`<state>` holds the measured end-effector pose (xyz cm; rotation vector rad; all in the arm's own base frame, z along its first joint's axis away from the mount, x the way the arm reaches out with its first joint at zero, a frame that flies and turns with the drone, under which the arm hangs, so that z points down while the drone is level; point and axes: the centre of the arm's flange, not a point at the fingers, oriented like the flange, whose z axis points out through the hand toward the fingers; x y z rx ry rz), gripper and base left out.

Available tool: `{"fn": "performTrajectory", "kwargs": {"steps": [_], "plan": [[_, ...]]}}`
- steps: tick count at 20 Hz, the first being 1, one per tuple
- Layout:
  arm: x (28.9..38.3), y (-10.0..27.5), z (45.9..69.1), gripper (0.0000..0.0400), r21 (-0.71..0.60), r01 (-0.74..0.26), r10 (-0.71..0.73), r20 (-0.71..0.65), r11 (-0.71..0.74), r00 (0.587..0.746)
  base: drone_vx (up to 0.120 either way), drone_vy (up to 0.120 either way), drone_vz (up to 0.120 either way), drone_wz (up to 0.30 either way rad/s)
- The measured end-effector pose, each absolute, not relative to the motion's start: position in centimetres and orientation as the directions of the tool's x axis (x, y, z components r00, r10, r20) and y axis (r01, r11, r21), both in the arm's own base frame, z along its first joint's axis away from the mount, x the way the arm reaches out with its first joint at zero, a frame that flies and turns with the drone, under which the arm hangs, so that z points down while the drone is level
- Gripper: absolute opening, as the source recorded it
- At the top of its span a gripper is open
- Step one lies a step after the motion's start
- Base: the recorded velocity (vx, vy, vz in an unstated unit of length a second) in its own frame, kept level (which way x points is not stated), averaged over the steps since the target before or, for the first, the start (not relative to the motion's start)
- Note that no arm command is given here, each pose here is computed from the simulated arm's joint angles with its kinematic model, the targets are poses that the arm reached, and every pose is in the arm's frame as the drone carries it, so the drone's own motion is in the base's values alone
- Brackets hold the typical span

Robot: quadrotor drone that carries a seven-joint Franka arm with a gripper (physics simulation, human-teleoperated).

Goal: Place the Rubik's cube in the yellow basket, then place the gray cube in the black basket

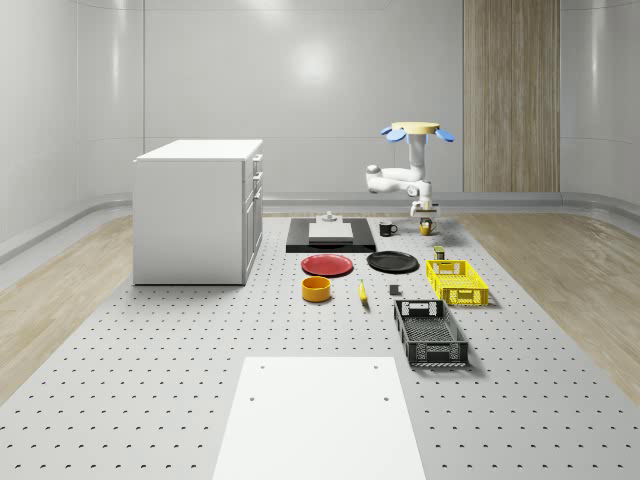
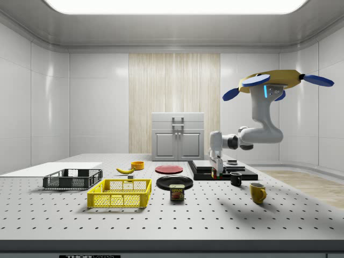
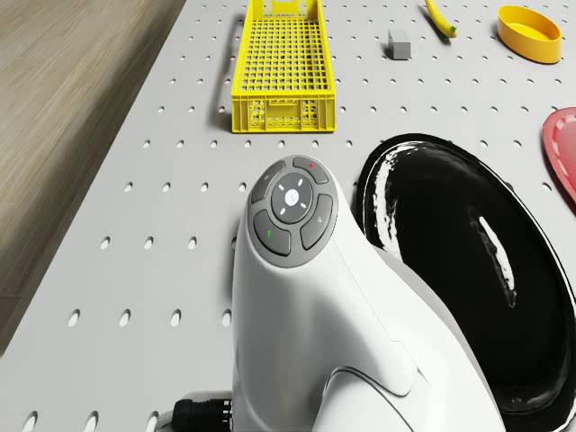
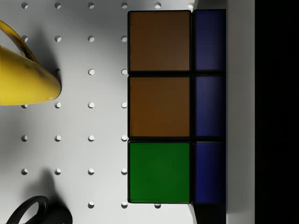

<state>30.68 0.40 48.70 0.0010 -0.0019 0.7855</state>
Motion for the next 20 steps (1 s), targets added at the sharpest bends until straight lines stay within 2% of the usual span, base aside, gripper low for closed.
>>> {"fn": "performTrajectory", "kwargs": {"steps": [2, 9, 20], "plan": [[30.68, 0.4, 48.69, 0.0325, 0.0, -0.707, 0.707, 0.002, 0.707, 0.707, 0.04, 0.12, 0.0, 0.0], [30.68, 0.4, 48.67, 0.0325, 0.0, -0.707, 0.707, 0.002, 0.707, 0.707, 0.12, 0.114, 0.0, 0.0], [30.68, 0.4, 48.67, 0.0325, 0.0, -0.707, 0.707, 0.002, 0.707, 0.707, 0.12, 0.0, 0.0, 0.0]]}}
